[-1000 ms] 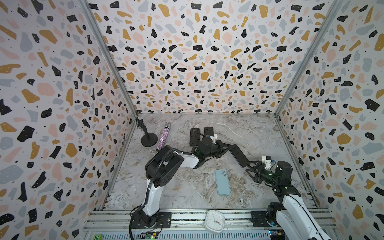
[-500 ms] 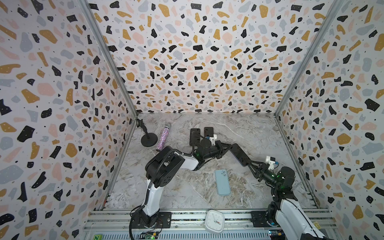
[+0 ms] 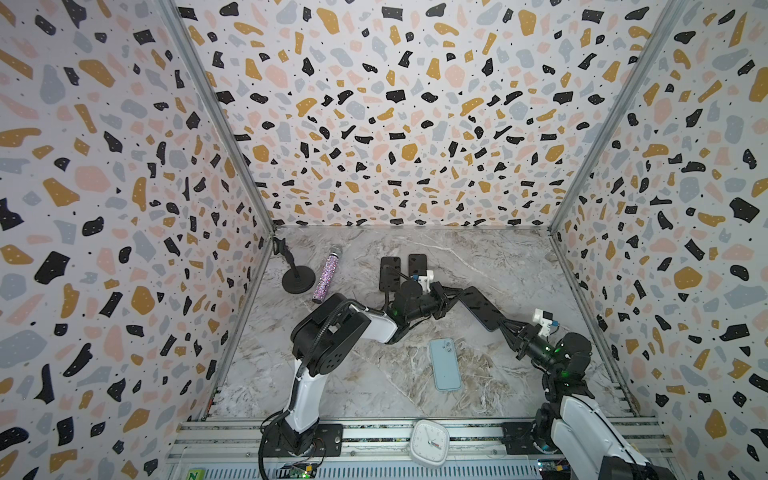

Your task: Put the phone into the phone case

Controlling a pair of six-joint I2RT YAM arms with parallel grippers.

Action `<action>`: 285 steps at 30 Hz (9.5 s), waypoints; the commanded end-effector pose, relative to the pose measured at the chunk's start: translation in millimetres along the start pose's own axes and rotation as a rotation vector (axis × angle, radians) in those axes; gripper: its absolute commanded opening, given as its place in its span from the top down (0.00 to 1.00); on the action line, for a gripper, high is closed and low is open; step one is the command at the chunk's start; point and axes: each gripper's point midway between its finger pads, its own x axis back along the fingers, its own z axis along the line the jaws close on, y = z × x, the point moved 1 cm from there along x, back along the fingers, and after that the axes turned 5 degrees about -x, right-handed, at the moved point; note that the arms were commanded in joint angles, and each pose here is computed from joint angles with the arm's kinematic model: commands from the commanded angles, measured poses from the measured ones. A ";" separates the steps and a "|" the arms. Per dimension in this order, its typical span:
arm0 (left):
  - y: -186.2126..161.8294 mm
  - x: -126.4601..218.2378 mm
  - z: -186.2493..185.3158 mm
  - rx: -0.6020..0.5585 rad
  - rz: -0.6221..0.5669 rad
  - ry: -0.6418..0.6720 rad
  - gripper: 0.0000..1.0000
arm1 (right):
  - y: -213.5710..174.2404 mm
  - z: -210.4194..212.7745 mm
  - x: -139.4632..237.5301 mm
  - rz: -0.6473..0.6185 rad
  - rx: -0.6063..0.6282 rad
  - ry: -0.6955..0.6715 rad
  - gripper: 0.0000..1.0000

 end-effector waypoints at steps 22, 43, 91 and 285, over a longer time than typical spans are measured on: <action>-1.5 77.1 52.9 -0.786 0.239 0.718 0.50 | 16.1 9.5 -1.8 0.004 0.183 -0.089 1.00; -42.5 76.7 104.5 -1.154 0.729 1.058 0.56 | 20.7 -4.2 -4.2 0.046 0.203 -0.105 1.00; -74.0 80.1 132.5 -1.092 0.865 0.998 0.74 | 22.2 -15.1 -2.3 0.055 0.195 -0.121 1.00; -36.2 192.0 135.9 -0.427 0.251 0.752 0.65 | -144.9 -146.4 -109.4 0.825 0.244 -0.491 1.00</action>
